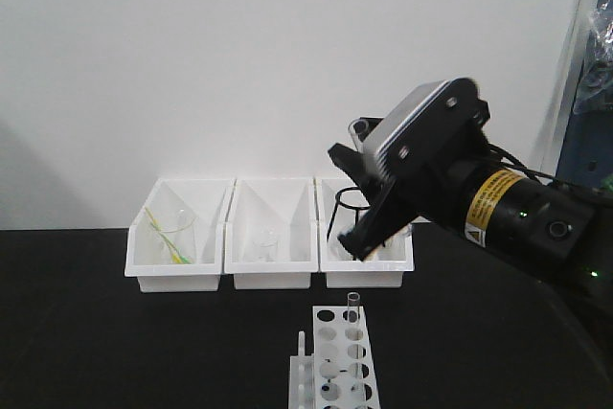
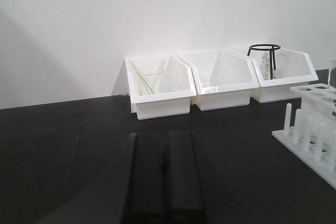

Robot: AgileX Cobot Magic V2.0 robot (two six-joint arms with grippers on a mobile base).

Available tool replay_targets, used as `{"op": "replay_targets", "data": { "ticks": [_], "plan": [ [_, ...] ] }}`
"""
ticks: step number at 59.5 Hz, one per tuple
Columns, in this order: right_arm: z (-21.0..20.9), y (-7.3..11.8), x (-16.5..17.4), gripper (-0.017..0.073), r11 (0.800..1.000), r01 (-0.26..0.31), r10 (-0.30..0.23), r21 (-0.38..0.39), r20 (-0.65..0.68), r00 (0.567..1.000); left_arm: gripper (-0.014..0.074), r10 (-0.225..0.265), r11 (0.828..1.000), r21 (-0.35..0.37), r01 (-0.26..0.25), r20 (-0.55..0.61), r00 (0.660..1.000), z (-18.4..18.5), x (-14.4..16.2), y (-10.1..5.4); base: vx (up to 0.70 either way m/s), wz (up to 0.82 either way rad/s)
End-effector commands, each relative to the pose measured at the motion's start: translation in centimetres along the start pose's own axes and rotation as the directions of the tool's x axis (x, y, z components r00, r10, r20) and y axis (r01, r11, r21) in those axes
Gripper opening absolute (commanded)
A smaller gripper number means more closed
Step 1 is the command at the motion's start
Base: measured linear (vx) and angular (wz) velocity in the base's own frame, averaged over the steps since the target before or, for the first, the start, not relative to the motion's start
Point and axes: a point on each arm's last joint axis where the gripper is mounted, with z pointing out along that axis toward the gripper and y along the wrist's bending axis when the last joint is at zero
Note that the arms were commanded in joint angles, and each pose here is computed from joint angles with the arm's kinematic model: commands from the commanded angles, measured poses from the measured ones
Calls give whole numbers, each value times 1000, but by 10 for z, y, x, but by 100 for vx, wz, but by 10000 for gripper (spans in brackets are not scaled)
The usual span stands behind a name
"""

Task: Flip and reinsert test tube from rack

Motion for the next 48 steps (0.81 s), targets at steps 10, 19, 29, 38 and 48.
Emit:
{"op": "replay_targets", "data": {
  "ticks": [10, 19, 29, 38, 48],
  "plan": [
    [-11, -16, -4, -11, 735, 676, -678, -56, -100, 729, -6, -2, 1000, -2, 2, 95, 996, -1, -10, 0, 0, 0],
    [-11, -21, -8, -10, 944, 329, -325, 23, -101, 940, -6, -2, 1000, -2, 2, 95, 996, -1, -10, 0, 0, 0],
    [-12, -35, -9, -10, 857, -507, 502, 94, 74, 862, -6, -2, 1000, -2, 2, 95, 996, -1, -10, 0, 0, 0],
    [-14, -27, 4, -10, 762, -646, 639, -41, 215, 739, -6, -2, 1000, -2, 2, 95, 996, -1, -10, 0, 0, 0],
    [-14, 4, 23, -10, 745, -645, 665, -167, 248, 704, -6, -2, 1000, -2, 2, 95, 996, -1, -10, 0, 0, 0]
  ]
}}
